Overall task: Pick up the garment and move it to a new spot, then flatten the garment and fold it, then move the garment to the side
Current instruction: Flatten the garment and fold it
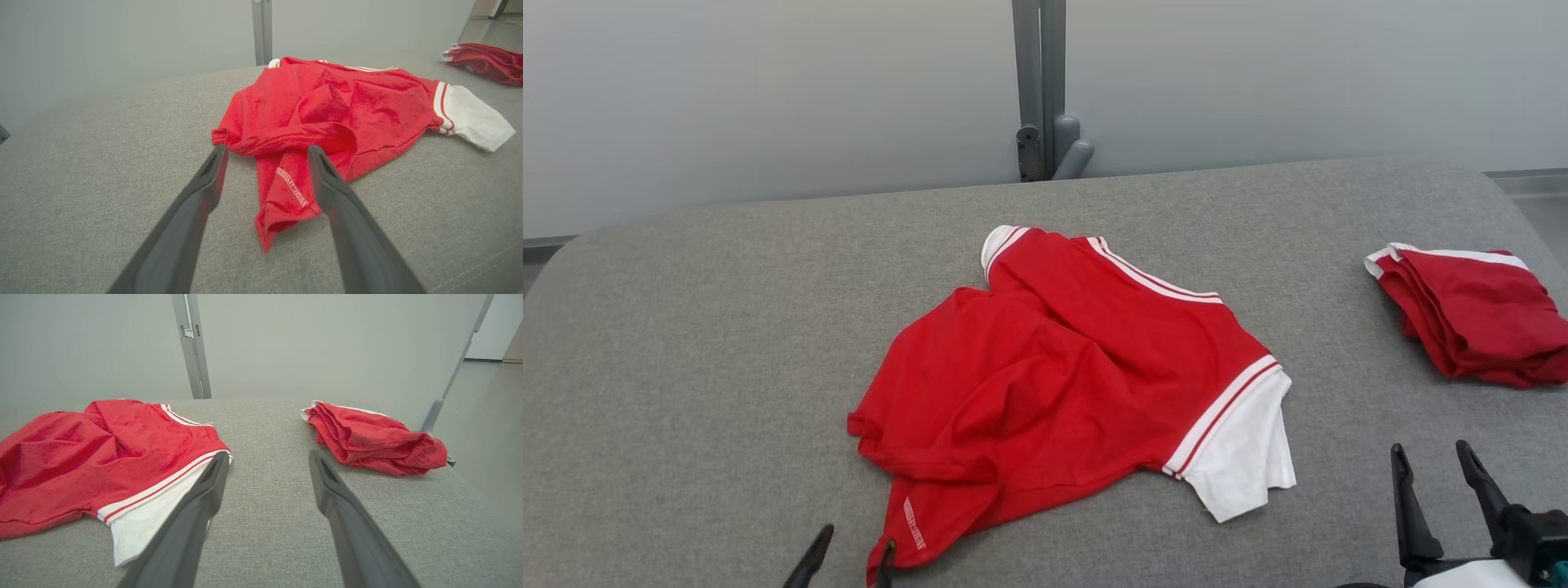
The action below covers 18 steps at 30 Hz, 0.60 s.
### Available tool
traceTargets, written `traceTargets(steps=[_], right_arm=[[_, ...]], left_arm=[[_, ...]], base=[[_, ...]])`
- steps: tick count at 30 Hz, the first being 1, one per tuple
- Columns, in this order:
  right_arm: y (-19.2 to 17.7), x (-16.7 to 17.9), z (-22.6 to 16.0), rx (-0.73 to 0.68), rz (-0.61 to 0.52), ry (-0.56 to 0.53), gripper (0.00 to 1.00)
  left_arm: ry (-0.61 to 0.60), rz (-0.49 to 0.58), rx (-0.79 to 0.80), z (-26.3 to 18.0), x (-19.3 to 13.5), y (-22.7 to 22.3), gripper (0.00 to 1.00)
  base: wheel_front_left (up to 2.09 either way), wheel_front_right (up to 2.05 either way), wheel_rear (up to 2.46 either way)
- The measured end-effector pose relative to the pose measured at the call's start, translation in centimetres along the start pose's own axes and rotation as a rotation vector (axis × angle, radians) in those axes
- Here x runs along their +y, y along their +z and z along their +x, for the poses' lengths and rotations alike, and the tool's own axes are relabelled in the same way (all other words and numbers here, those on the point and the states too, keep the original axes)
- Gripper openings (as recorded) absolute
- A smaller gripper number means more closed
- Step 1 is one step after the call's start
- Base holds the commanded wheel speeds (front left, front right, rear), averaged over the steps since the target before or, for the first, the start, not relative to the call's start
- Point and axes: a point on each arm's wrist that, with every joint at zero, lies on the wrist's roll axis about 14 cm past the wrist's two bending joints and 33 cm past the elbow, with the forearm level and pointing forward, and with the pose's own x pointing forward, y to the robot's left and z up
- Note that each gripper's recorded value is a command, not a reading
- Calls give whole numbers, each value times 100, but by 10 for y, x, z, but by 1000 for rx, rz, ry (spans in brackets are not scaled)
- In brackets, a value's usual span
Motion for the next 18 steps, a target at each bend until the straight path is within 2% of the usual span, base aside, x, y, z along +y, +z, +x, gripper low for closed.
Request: traceTargets(steps=[6, 10, 18], right_arm=[[3, 15, 11, -4, -10, 88, 100], [-4, 26, 17, 21, -20, 146, 100], [-19, 40, 33, 75, -22, 208, 100]], left_arm=[[-136, 76, 213, -16, -10, -46, 100], [-171, 104, 350, -26, -8, -71, 100], [-188, 87, 349, -1, -13, -72, 100]], base=[[0, 0, 0], [0, 0, 0], [0, 0, 0]])
